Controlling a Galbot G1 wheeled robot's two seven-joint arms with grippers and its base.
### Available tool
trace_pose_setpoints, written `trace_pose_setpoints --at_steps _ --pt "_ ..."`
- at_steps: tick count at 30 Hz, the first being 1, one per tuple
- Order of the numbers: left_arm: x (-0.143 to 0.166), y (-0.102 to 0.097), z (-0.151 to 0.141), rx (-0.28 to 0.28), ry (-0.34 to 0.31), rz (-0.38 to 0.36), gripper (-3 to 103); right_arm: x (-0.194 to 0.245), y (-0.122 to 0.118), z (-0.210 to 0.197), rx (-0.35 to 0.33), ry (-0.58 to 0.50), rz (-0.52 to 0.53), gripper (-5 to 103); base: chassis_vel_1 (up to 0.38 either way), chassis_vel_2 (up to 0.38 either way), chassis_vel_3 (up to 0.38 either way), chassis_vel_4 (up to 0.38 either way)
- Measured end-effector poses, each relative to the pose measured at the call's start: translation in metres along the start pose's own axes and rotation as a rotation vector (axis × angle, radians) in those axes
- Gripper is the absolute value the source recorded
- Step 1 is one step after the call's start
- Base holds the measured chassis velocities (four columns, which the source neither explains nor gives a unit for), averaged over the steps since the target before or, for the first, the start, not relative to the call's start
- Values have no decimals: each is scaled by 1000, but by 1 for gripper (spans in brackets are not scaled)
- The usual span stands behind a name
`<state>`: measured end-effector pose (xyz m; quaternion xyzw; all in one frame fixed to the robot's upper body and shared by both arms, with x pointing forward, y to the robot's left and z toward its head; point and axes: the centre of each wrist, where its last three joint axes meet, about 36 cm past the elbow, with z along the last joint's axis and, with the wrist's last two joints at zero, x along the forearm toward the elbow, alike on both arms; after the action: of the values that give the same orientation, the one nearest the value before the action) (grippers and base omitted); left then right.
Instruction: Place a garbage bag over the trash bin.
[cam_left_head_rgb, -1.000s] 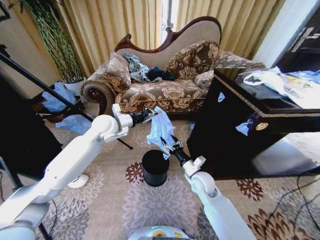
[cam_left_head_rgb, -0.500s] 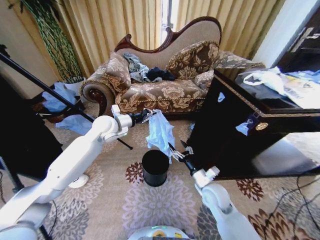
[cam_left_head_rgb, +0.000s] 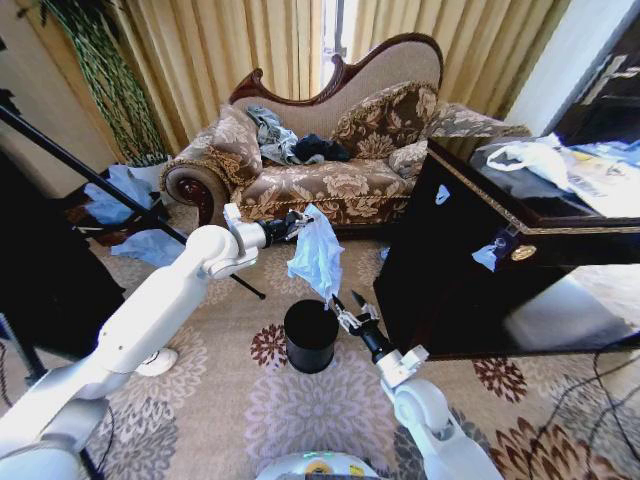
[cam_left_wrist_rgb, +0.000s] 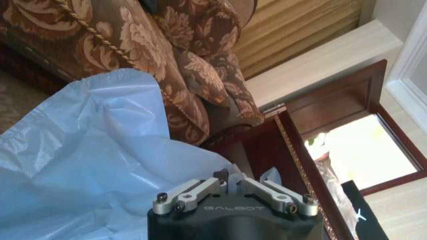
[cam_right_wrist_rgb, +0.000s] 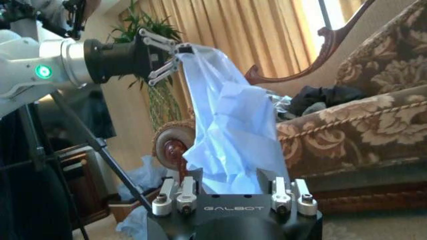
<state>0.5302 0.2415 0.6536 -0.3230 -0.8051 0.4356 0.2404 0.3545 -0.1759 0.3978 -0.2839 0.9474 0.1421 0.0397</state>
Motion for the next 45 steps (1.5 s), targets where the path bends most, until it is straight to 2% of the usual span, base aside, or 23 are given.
trace_pose_setpoints --at_steps 5,6,8,10,11,13,16,18,19,27,30,37,45 --pt "2 -3 2 -5 4 2 0 -23 -8 8 19 -9 -10 35 0 0 0 0" --pt "2 -3 2 -5 4 2 0 -23 -8 8 19 -9 -10 35 0 0 0 0" --pt "3 -3 2 -8 6 1 0 -31 -16 9 35 -11 -5 27 0 0 0 0" --pt "3 -3 3 -9 7 1 0 -33 -19 9 41 -11 -2 27 0 0 0 0" --pt "5 -3 3 -10 7 -2 0 -36 -24 9 59 -14 -1 19 0 0 0 0" --pt "6 -2 4 -10 8 -3 0 -37 -26 8 68 -15 0 19 0 0 0 0" --pt "8 -1 7 -8 13 -7 0 -39 -31 4 95 -16 -10 7 0 0 0 0" --pt "9 0 7 -8 15 -7 0 -39 -31 3 99 -17 -14 7 0 0 0 0" --pt "10 2 11 -6 23 -10 0 -41 -30 -2 111 -22 -32 2 0 0 0 0" --pt "16 7 27 -8 67 -11 0 -53 -20 -25 142 -42 -132 0 0 0 0 0" --pt "17 9 32 -5 77 -11 0 -58 -16 -28 137 -46 -139 0 0 0 0 0" --pt "21 11 42 -6 98 -10 0 -65 -14 -24 126 -44 -107 0 0 0 0 0" --pt "27 11 39 -16 88 9 0 -68 -28 -29 202 23 -7 0 0 0 0 0"
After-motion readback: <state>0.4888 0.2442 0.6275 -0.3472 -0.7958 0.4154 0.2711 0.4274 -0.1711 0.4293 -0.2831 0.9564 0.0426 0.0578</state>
